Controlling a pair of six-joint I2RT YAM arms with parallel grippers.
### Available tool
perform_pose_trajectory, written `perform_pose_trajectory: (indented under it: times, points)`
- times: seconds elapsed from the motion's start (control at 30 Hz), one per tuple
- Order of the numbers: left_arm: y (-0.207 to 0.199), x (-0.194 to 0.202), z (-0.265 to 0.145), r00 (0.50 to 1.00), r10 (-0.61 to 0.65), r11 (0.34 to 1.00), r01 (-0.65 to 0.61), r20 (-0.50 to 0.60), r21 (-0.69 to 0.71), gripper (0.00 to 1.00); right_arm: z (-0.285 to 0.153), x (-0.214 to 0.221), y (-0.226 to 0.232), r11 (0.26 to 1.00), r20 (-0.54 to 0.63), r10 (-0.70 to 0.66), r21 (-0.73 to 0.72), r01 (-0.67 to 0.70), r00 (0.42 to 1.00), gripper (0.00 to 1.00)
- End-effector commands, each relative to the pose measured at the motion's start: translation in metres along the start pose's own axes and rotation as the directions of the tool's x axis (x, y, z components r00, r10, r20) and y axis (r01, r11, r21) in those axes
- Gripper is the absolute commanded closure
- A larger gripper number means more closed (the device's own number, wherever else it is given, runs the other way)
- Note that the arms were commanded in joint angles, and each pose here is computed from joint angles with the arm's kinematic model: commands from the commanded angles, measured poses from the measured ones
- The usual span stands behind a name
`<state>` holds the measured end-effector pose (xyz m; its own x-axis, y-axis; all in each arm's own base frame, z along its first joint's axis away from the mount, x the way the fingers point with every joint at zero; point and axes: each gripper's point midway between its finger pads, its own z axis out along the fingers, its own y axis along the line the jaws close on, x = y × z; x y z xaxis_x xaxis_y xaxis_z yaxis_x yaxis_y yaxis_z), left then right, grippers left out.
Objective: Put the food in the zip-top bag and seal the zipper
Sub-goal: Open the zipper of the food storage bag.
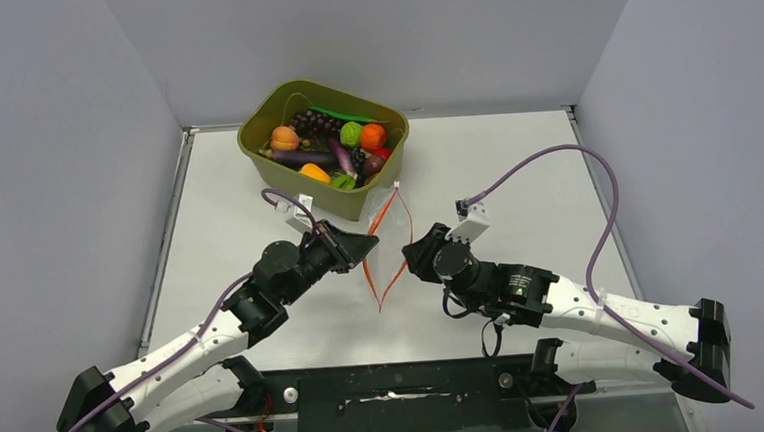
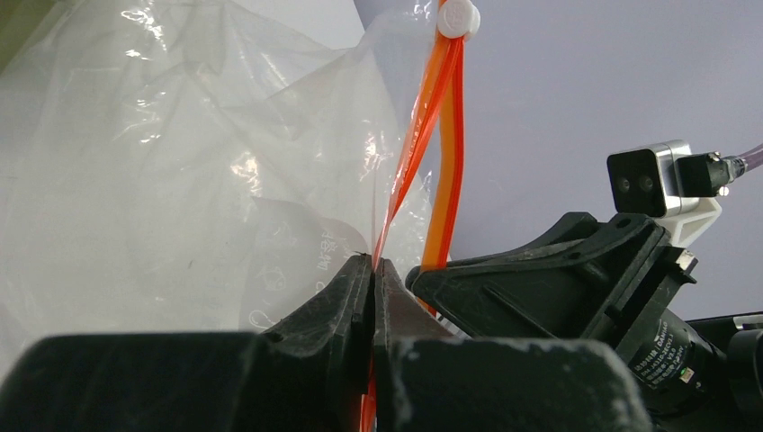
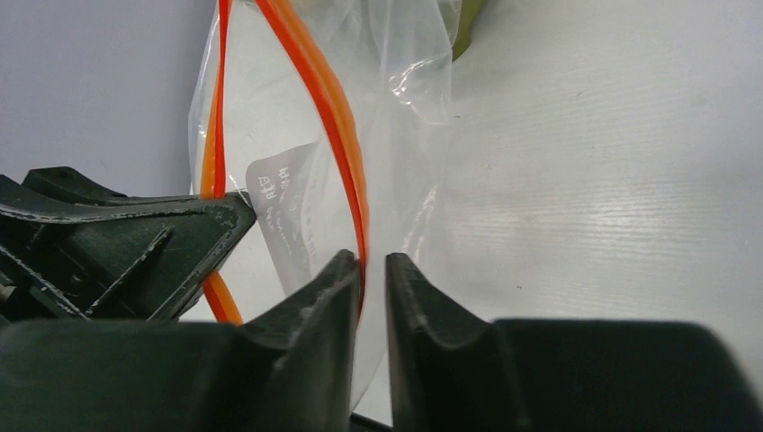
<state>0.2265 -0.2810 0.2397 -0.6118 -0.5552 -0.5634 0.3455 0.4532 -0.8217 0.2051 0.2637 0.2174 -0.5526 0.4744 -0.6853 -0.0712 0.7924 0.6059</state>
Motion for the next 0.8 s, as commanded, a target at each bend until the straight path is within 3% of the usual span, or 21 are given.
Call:
perform_pose_trajectory:
  times: [0.0,0.1,0.4,0.6,0.77]
  points:
    - [-0.030,-0.024,-0.005,0.997,-0.026,0.995,0.018,0.078,0.099,1.00,-0.006,-0.027,0.011,0.999,0.103,0.035,-0.022,-0.033,0.994,0.86]
    - [-0.030,-0.025,-0.009,0.996,-0.019,0.996,0.011,0.085,0.091,1.00,-0.011,-0.034,0.006,1.000,0.125,0.010,-0.019,-0.008,0.992,1.00]
    - [0.004,-0.036,-0.015,0.981,0.192,0.969,-0.183,0.037,-0.167,1.00,-0.047,-0.065,-0.039,0.990,0.178,-0.088,0.127,0.066,0.980,1.00]
    - [-0.016,-0.036,0.000,0.974,0.227,0.965,-0.228,-0.024,-0.129,0.99,-0.048,-0.059,-0.031,0.994,0.144,-0.098,0.072,0.088,0.985,1.00]
    - [-0.030,-0.034,-0.001,0.973,0.230,0.972,-0.230,-0.007,-0.039,0.69,-0.053,-0.067,-0.035,0.986,0.152,-0.144,0.107,0.129,0.978,1.00]
